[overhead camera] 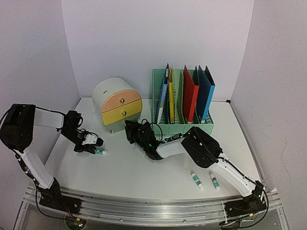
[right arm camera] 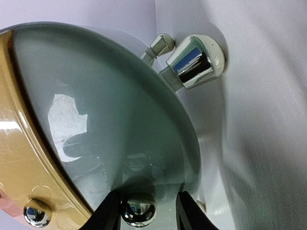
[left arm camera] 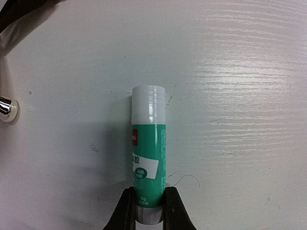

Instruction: Organize the desk

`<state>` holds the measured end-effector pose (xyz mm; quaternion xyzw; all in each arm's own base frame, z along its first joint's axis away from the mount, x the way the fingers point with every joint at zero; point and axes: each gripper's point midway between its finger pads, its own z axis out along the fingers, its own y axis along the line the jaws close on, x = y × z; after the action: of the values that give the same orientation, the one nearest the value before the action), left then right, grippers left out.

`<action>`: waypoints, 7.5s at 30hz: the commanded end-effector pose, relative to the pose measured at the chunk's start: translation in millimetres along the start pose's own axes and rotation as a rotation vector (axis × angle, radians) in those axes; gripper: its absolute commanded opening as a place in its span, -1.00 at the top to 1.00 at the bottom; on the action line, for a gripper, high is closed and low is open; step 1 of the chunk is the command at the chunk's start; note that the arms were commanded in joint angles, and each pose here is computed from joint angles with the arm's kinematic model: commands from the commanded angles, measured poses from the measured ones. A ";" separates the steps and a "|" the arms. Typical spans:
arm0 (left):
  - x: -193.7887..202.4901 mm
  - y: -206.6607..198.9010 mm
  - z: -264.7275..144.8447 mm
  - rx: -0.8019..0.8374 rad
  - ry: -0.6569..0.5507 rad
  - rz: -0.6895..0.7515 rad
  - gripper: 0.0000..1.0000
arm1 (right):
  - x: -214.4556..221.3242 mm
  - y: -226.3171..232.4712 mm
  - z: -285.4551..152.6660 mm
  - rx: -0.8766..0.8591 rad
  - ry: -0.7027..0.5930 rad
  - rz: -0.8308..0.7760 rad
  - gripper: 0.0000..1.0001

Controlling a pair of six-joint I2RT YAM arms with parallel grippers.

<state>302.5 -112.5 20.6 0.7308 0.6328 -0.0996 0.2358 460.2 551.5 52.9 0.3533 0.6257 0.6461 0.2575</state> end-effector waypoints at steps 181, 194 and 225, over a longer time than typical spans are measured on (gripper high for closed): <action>-288.1 -8.7 -213.2 -0.047 -0.865 -0.213 -0.87 | -183.3 78.6 -424.0 1.386 0.015 -0.911 1.00; -312.5 -5.7 -232.0 0.213 -0.984 -0.506 -0.70 | 90.5 340.2 -256.4 -0.103 0.151 -1.161 1.00; -296.0 27.6 -211.2 0.003 -0.855 -0.524 1.00 | 111.8 313.3 -223.5 -0.008 0.147 -1.198 -0.94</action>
<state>213.0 -284.1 357.9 0.4313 0.6013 -0.5619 0.3697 240.1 510.7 390.4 -0.1573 0.7006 0.4756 0.5082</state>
